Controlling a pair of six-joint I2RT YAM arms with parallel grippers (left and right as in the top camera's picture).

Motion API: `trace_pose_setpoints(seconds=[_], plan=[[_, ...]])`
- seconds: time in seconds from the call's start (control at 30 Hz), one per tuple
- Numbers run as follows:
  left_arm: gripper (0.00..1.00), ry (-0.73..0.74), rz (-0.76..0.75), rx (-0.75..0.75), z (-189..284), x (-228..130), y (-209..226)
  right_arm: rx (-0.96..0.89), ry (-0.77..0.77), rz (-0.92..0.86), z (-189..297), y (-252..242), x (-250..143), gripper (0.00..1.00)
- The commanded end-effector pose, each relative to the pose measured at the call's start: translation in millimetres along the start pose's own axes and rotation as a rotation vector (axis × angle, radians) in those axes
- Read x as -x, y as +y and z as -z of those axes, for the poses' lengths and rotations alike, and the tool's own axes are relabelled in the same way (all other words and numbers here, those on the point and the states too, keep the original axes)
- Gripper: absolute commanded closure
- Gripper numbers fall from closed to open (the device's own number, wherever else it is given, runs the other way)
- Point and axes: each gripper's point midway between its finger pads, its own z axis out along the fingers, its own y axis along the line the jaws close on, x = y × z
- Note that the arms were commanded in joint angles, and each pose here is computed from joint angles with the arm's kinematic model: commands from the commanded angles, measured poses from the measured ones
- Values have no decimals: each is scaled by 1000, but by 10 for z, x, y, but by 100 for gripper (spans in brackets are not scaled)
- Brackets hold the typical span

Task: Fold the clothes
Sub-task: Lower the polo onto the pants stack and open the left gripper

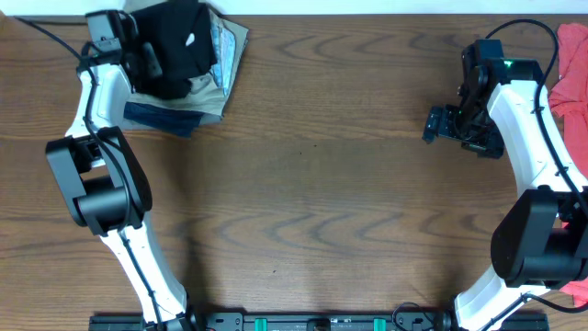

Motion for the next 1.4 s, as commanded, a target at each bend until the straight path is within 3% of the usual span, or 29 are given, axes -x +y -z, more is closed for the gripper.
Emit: trace_pose_setpoints(seconds=[0.0,0.33,0.37,0.5,0.9,1.03,1.2,1.37], plan=[[94,32,18,10,118,-47,57,-10,-12,17,30,-3,7,1],[93,-95,-10,-29,868,357,-191,-10,-12,17,30,-3,7,1],[91,-90,-14,-32,906,344,-228,-10,-12,17,30,-3,7,1],[69,-29,-21,-75,875,179,-426,-10,-12,17,30,-3,7,1],[66,181,-69,-129,243,-514,-864,-10,-12,17,30,-3,7,1],[62,202,-76,-131,135,-599,-899,-10,-12,17,30,-3,7,1],[62,227,-68,-188,290,-621,-1000,-10,-12,17,30,-3,7,1],[59,161,-76,-231,822,-389,-1121,-10,-12,17,30,-3,7,1]])
